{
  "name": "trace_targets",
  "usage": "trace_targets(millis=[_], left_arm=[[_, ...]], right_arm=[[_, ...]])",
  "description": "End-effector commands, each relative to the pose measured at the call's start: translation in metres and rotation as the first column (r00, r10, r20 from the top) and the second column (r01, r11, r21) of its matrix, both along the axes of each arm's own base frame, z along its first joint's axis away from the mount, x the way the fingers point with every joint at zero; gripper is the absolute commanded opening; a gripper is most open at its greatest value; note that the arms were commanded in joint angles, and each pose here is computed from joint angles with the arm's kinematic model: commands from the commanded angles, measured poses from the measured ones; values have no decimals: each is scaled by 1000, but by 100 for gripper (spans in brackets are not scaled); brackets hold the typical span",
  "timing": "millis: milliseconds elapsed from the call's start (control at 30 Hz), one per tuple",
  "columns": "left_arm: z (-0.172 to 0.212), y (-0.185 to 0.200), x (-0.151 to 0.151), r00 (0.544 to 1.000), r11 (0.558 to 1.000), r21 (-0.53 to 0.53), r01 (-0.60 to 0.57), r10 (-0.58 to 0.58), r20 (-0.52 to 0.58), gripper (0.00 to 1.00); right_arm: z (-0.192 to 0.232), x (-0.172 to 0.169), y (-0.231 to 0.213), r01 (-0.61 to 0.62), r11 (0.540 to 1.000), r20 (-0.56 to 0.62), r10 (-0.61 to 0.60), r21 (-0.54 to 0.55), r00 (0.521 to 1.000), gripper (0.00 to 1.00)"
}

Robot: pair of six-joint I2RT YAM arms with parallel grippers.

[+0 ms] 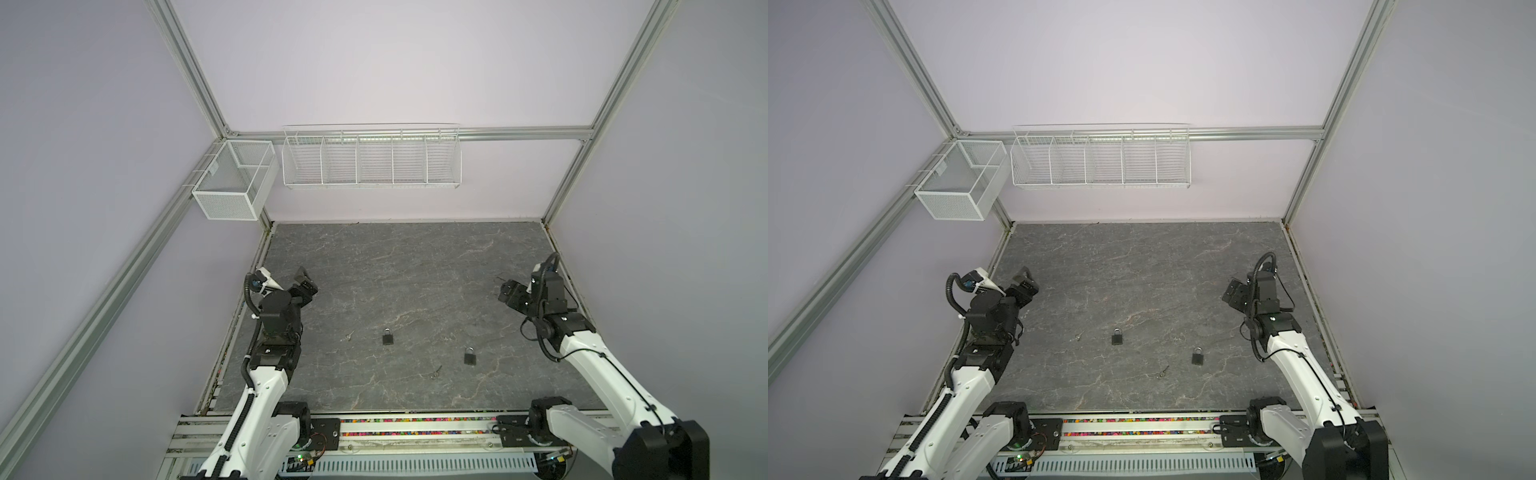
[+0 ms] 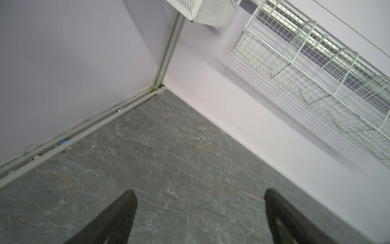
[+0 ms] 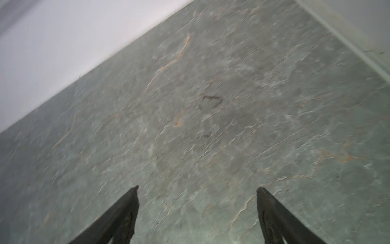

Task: Unlock with the key
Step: 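Move the left gripper toward the silver key while the right gripper approaches the padlocks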

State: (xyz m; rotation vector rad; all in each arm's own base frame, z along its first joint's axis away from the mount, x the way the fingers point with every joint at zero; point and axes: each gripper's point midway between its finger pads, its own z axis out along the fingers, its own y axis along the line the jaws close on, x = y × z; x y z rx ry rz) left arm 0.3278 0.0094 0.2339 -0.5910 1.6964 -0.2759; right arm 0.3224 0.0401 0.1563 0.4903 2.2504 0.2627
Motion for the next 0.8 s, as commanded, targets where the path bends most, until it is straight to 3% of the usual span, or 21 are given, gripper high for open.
trace_targets(millis=[0, 167, 300, 467, 567, 767], left_arm=[[-4, -26, -8, 988, 992, -58, 116, -121, -92, 89], [-21, -52, -21, 946, 980, -53, 191, -198, -257, 85], [-51, -67, -28, 880, 968, -100, 232, -252, -403, 77], [-91, -90, -38, 754, 949, -121, 292, -306, -581, 70], [-106, -105, -43, 697, 939, -68, 338, -298, -652, 69], [-147, -126, -54, 556, 914, -63, 401, -297, -776, 63]], right_arm=[[-3, -9, 30, -95, 995, -74, 95, -1, 993, 88], [-7, -19, 82, -245, 969, -107, 244, -1, 964, 88], [-15, -32, 124, -347, 938, -133, 345, 8, 929, 88], [-20, -46, 163, -420, 907, -150, 416, 6, 897, 88], [-24, -52, 178, -444, 896, -156, 440, 10, 885, 88], [-31, -63, 202, -486, 874, -167, 482, 19, 860, 89]])
